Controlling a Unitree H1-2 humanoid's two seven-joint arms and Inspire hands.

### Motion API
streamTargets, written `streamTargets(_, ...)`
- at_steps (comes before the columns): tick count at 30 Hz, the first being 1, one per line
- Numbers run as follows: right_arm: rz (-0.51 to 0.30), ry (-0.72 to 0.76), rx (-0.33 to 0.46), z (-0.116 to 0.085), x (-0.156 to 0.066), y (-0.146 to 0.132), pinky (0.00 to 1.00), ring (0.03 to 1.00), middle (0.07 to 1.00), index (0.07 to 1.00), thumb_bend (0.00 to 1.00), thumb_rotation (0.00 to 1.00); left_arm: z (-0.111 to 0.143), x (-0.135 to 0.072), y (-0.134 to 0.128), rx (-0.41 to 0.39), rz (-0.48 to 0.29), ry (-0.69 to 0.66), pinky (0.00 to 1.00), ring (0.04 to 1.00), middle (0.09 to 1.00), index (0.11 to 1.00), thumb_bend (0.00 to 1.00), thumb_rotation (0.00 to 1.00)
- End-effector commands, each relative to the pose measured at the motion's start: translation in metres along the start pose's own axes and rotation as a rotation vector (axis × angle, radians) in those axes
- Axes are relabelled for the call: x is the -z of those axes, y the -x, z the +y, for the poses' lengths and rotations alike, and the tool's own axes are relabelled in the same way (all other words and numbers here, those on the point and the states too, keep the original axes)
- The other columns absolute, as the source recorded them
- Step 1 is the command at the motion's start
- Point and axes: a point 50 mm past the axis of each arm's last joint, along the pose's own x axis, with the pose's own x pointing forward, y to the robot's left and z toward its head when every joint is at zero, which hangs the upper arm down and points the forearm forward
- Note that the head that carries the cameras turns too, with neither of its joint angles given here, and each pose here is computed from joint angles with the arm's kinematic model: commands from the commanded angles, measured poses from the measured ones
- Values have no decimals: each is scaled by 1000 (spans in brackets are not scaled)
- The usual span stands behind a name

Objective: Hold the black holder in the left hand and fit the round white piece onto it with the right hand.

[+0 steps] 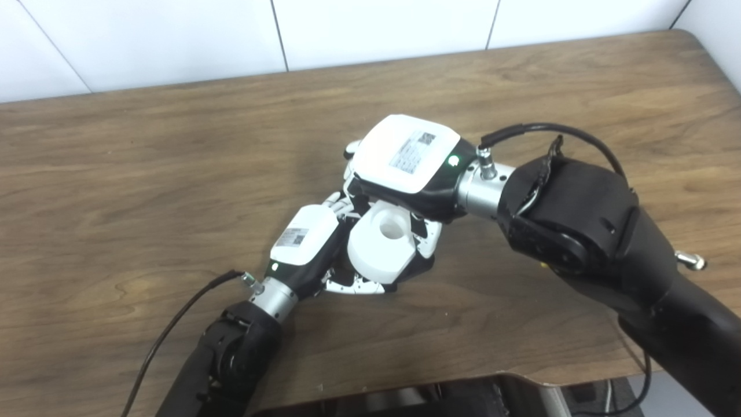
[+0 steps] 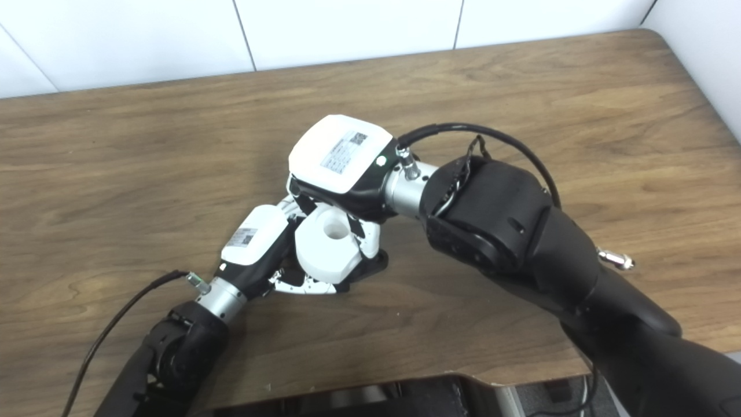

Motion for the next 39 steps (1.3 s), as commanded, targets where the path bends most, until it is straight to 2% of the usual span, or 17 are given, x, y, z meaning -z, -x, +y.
streamTargets(1, 1, 40, -74, -5, 5, 3, 819, 901, 773, 478, 526, 135, -13, 1, 2, 80, 19, -11, 966, 896, 820, 488, 515, 64)
streamTargets(16, 5, 40, -75, -13, 10, 2, 805, 893, 767, 479, 525, 132, -12, 1, 2, 83, 20, -4, 965, 894, 820, 488, 515, 64)
streamTargets(39, -12, 116, -89, 2, -5, 2, 794, 889, 751, 478, 527, 144, -11, 0, 2, 78, 14, -13, 958, 896, 819, 487, 516, 64)
